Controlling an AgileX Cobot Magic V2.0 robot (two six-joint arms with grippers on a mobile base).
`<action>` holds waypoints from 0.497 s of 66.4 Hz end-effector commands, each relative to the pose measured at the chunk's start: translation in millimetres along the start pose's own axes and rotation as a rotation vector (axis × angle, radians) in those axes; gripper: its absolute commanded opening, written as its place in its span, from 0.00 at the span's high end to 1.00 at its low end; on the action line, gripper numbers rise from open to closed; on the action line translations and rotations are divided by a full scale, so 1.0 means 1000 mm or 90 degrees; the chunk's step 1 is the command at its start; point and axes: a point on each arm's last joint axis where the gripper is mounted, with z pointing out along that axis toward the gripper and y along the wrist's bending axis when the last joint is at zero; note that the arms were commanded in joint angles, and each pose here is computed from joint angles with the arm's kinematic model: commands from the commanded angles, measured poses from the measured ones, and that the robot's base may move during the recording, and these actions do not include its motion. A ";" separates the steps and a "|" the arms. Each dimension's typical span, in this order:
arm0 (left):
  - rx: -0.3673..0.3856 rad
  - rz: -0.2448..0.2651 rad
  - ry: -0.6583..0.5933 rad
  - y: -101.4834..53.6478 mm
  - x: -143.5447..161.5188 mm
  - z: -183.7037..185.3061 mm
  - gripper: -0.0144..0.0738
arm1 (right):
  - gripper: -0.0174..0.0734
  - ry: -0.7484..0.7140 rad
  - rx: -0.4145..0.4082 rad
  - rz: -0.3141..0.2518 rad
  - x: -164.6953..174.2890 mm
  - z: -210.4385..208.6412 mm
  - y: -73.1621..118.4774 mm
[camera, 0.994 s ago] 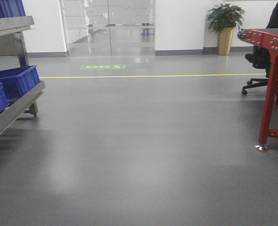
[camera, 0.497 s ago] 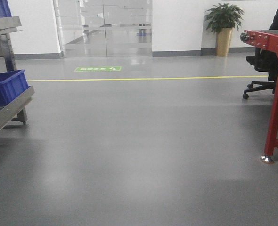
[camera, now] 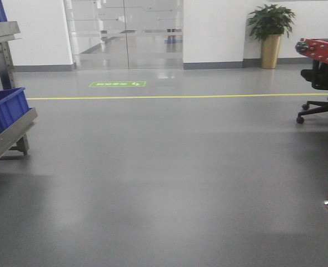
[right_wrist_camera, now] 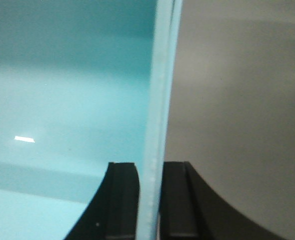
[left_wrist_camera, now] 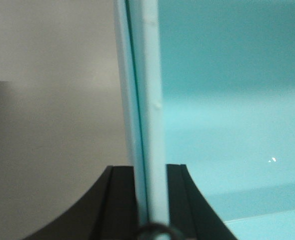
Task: Move two blue bins to right shelf middle
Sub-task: 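Drive past the red table and turn toward another steel shelf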
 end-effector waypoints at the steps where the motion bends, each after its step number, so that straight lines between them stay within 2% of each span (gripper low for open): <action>1: -0.005 0.017 -0.086 0.003 -0.014 -0.013 0.96 | 0.99 -0.060 0.007 -0.013 -0.010 -0.016 -0.005; 33: -0.005 0.017 -0.086 0.003 -0.014 -0.013 0.96 | 0.99 -0.060 0.007 -0.013 -0.010 -0.016 -0.005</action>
